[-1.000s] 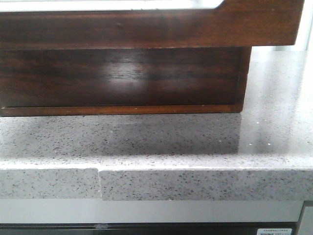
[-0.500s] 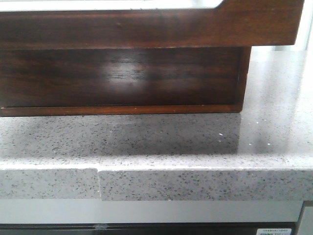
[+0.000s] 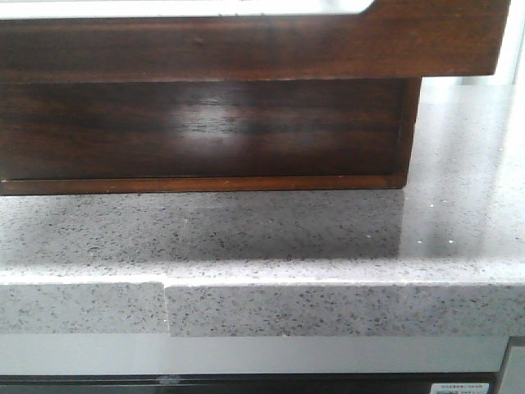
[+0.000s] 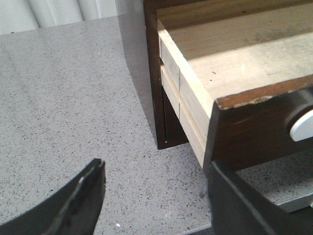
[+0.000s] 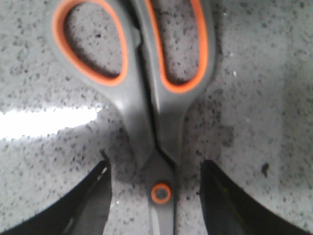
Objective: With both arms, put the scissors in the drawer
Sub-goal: 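Lower the right gripper over the orange-handled scissors and grasp them, then lift the scissors with the right gripper and carry them over the drawer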
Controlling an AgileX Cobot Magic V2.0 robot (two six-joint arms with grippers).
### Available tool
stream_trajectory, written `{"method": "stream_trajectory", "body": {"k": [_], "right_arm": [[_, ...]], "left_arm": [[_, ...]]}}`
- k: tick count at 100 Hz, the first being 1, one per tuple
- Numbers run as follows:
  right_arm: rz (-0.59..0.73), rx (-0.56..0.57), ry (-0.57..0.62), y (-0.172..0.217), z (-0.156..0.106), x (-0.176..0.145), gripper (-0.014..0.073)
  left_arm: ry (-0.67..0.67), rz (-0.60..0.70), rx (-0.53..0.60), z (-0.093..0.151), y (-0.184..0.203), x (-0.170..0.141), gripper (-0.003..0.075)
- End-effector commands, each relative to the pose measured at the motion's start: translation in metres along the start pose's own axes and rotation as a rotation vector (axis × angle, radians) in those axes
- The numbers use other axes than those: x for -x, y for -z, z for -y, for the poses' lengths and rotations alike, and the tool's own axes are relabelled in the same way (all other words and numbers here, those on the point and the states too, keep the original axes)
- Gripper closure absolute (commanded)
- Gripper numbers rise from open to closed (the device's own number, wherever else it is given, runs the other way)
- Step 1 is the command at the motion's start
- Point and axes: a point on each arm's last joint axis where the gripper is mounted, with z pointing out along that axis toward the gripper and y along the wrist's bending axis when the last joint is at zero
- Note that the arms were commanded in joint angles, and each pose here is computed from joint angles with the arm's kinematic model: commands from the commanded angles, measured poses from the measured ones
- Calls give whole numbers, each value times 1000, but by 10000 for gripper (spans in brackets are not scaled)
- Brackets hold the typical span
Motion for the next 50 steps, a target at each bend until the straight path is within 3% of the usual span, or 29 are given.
{"method": "stream_trajectory", "body": {"k": [1,50], "right_arm": [[60,-13,10,16,3,7,252],[16,-1,45,7,3,7,468]], "left_arm": [[15,91,6,-2,2,15,300],[17,92,5,-1,2,15,300]]}}
